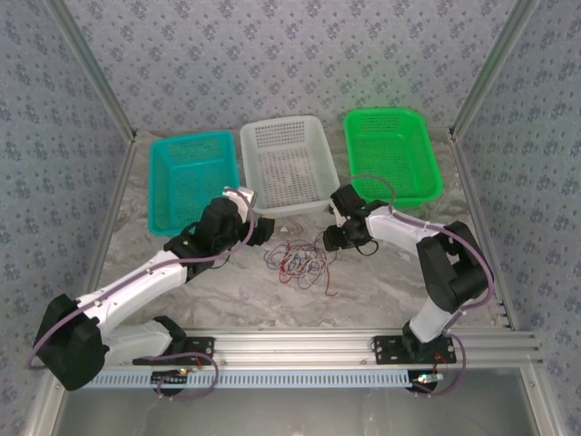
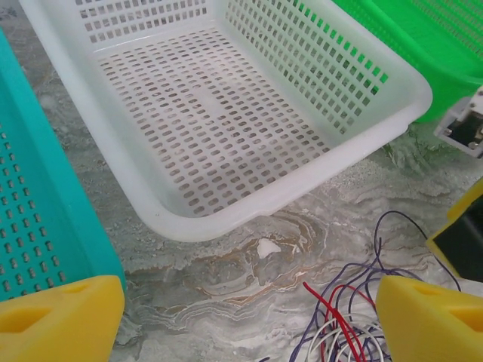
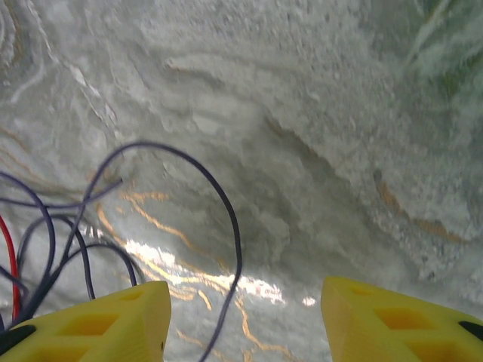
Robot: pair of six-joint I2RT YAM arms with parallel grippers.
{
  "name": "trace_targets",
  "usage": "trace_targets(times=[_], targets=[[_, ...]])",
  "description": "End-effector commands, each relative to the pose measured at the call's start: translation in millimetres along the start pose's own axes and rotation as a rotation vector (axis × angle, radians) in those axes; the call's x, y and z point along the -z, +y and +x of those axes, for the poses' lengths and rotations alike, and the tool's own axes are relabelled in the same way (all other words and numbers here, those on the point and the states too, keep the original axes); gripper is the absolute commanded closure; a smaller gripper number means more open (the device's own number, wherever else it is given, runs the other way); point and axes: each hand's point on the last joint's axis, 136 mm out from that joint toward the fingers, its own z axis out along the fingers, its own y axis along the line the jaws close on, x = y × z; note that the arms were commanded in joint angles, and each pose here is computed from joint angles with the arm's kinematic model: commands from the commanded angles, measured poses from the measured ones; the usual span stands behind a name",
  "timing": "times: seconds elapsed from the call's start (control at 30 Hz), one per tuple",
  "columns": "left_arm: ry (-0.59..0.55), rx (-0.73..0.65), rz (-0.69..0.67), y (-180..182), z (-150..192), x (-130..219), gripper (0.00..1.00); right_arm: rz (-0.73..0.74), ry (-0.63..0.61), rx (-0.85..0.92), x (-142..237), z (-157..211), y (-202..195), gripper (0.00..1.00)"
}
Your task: Untangle the cables
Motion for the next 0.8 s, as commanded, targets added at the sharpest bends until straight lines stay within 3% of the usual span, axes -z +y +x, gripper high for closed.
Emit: trace_targets(times=[0.0, 0.2, 0.37, 0.43, 0.6, 0.77], targets=[[-0.065, 0.012, -0.004, 0, -13, 5, 0.12, 0.045, -0.019, 0.021, -5, -11, 0, 0.43], [-0.076, 0.020, -0.013, 2, -13, 5, 0.12, 0.097, 0.049, 0.022, -27, 2, -7, 0.63], [-0.081, 0.013, -0.024, 4, -14, 5, 0.11, 0.117, 0.029, 0.009, -28, 1, -11, 0.91], [-0.080, 0.011, -0.028, 5, -14, 4, 0.11, 0.106, -0.012, 0.008, -19, -3, -9, 0.98], [-0.078, 0.013, -0.025, 4, -14, 0, 0.11, 0.051, -0.169, 0.033, 29, -19, -1, 1.00], [-0.098, 0.011, 0.029, -8, -24, -5, 0.11, 0.027, -0.364, 0.086, 100, -36, 3, 1.00]])
